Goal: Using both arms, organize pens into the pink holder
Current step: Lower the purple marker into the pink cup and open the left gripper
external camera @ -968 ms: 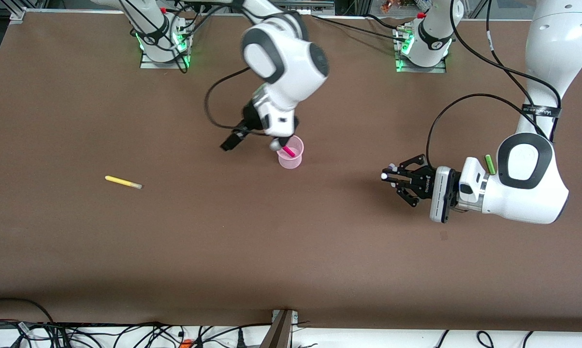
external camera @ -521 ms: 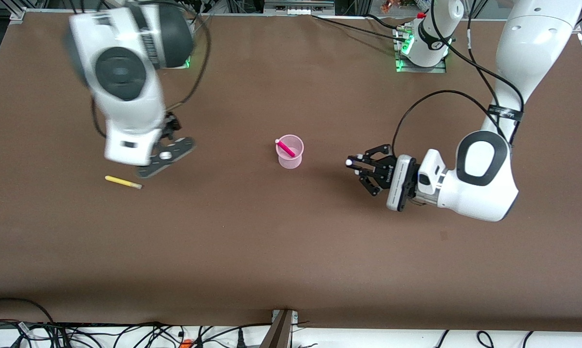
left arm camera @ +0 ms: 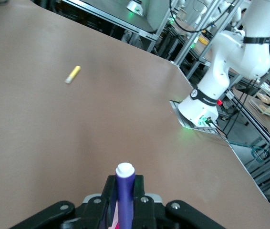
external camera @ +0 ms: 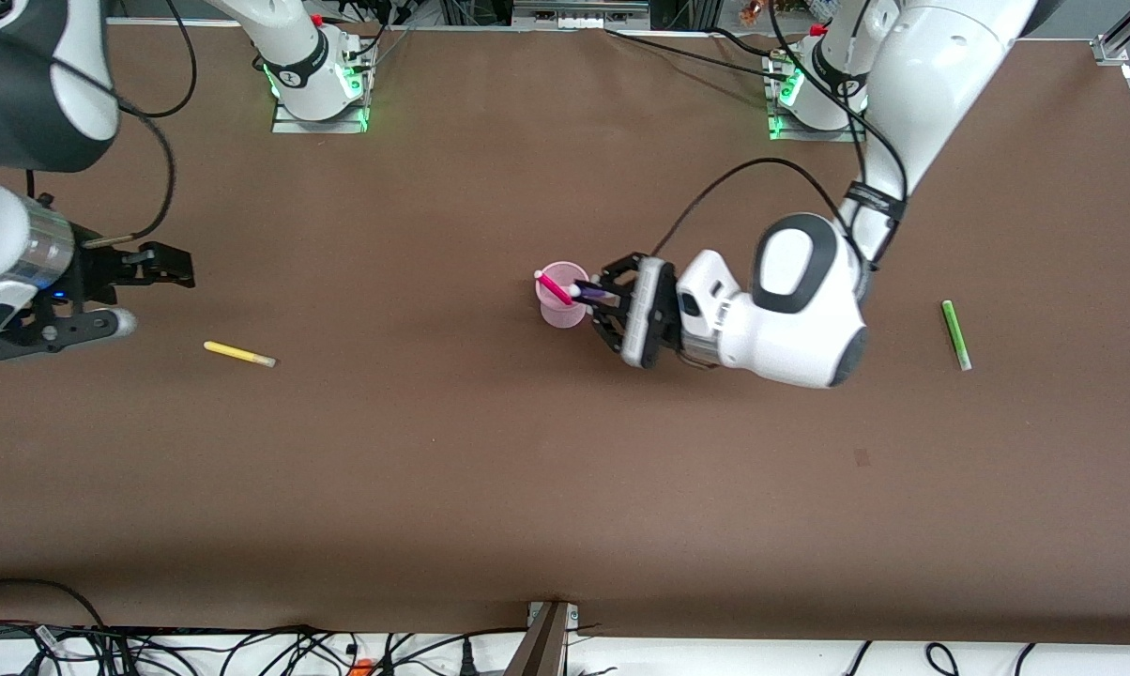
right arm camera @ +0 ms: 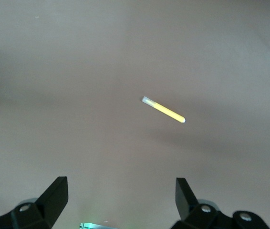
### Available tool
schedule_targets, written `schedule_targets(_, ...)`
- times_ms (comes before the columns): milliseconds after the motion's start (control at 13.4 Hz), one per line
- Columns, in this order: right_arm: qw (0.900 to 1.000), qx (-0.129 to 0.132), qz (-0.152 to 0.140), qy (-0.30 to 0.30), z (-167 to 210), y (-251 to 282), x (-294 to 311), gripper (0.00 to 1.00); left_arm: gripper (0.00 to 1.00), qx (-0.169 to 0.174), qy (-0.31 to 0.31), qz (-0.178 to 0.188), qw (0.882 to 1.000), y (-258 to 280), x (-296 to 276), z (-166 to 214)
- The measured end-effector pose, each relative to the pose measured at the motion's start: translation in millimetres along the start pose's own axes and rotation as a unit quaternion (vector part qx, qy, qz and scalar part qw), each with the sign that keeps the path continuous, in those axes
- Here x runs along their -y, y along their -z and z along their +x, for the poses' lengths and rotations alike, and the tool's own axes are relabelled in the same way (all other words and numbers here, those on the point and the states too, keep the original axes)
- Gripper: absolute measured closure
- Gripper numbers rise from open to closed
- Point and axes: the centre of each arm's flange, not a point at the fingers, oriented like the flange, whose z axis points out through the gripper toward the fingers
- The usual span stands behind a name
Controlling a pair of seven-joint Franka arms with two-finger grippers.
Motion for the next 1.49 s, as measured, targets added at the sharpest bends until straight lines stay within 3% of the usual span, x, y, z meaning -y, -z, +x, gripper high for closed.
schedule_targets(298, 0.999, -0.011, 0.025, -0.047, -34.0, -20.4, -34.6, 0.0, 0.82, 0.024, -0.023, 0.014, 0.999, -54.1, -7.8, 16.3)
schedule_targets(521, 0.997, -0.012, 0.033, -0.068, -47.8, -16.9, -35.9, 0.0, 0.82, 0.047, -0.013, 0.029, 0.998, -76.8, -3.6, -5.1)
schedule_targets(894, 0.993, -0.058, 0.034, -0.101, -72.2, 27.9, -69.5, 0.0, 0.82, 0.075, -0.016, 0.043, 0.996, -84.2, 0.6, -20.7)
schedule_targets(1489, 0.994, -0.058, 0.033, -0.092, -69.1, 29.4, -59.4, 0.0, 0.82, 0.081, 0.06, 0.042, 0.994, -98.7, -2.5, -29.1)
